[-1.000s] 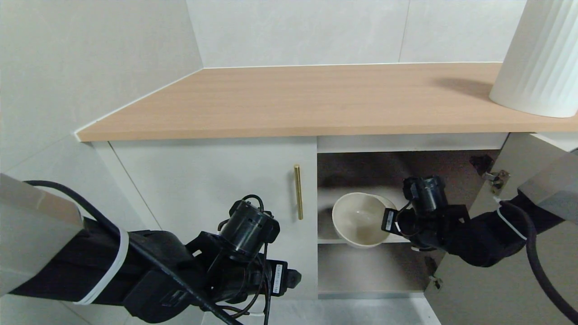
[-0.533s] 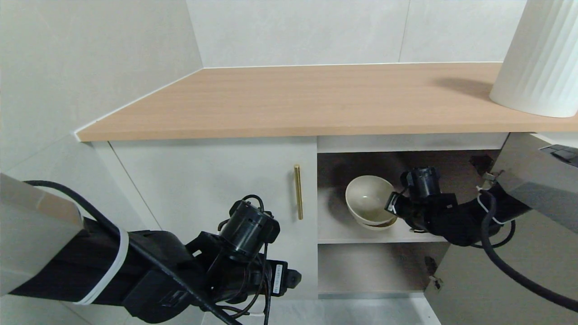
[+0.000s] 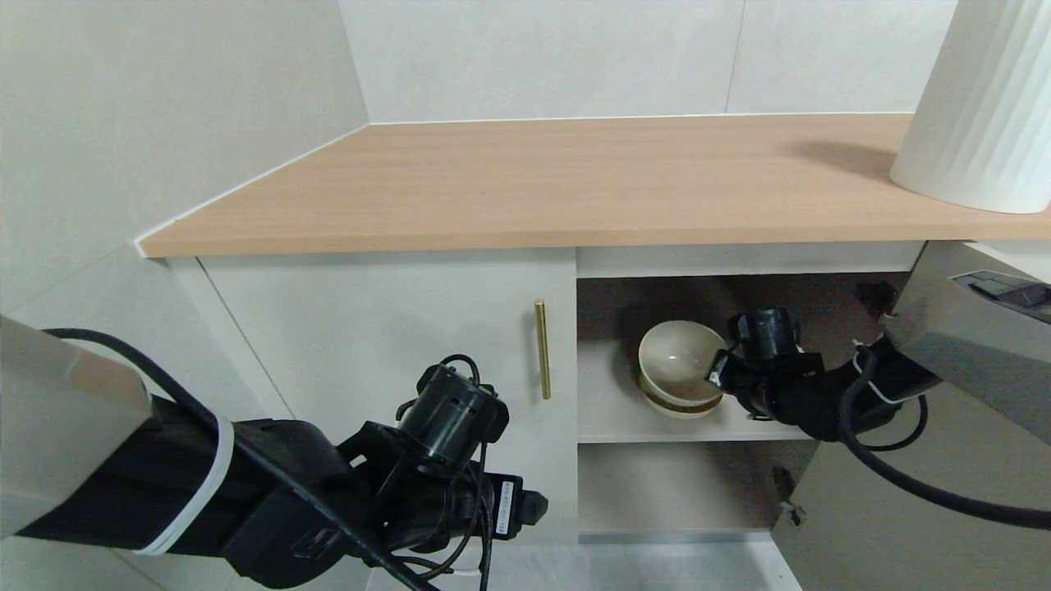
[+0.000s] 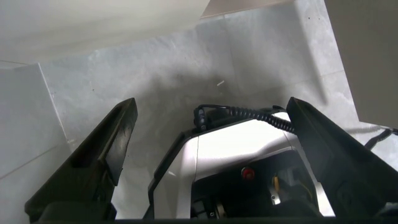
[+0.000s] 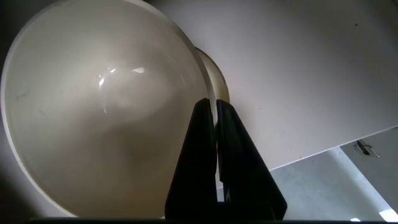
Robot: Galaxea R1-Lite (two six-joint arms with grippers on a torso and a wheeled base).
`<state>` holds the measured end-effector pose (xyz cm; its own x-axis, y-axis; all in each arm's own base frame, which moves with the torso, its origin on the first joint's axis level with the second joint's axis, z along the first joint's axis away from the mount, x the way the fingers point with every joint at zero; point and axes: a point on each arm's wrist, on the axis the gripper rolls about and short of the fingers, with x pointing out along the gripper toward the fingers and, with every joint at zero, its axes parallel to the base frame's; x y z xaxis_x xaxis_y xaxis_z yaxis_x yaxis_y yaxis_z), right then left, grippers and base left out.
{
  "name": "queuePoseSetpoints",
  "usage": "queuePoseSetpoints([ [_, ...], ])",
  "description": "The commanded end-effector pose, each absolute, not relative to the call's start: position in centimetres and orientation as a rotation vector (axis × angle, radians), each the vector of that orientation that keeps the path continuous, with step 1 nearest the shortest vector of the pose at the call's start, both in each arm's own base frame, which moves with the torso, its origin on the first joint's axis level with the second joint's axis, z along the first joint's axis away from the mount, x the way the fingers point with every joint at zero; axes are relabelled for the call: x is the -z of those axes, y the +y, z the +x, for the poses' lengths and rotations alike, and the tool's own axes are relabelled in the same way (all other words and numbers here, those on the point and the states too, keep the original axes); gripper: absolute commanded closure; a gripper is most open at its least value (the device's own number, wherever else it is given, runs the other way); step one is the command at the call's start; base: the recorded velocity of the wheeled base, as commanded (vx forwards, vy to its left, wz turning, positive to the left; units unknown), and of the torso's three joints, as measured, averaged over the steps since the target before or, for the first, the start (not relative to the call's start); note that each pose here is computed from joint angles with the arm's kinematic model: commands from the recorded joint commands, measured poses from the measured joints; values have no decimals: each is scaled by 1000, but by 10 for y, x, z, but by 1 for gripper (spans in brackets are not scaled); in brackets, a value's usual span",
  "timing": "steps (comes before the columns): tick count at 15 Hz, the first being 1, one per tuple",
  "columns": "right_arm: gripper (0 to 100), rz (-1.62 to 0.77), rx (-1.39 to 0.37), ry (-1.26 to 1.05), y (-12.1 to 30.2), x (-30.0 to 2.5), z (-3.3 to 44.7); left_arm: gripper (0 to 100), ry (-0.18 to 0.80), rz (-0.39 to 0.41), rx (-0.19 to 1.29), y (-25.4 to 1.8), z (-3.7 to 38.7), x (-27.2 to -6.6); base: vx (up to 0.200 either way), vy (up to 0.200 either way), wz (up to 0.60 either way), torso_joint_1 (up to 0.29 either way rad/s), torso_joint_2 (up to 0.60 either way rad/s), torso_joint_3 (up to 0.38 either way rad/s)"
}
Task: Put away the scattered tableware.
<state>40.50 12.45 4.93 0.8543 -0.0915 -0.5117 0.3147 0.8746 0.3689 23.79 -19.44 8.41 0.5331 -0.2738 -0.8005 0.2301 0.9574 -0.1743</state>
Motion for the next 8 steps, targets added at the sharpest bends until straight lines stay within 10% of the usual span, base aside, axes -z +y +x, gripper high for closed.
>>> queuePoseSetpoints([
  [1,100,458,225,509,126,-43,409,0,964,-48,299,-194,238,-84,0,0,0,0,0,0],
  [8,100,451,233,520,128,-39,415,0,964,-48,299,-195,238,-83,0,0,0,0,0,0],
])
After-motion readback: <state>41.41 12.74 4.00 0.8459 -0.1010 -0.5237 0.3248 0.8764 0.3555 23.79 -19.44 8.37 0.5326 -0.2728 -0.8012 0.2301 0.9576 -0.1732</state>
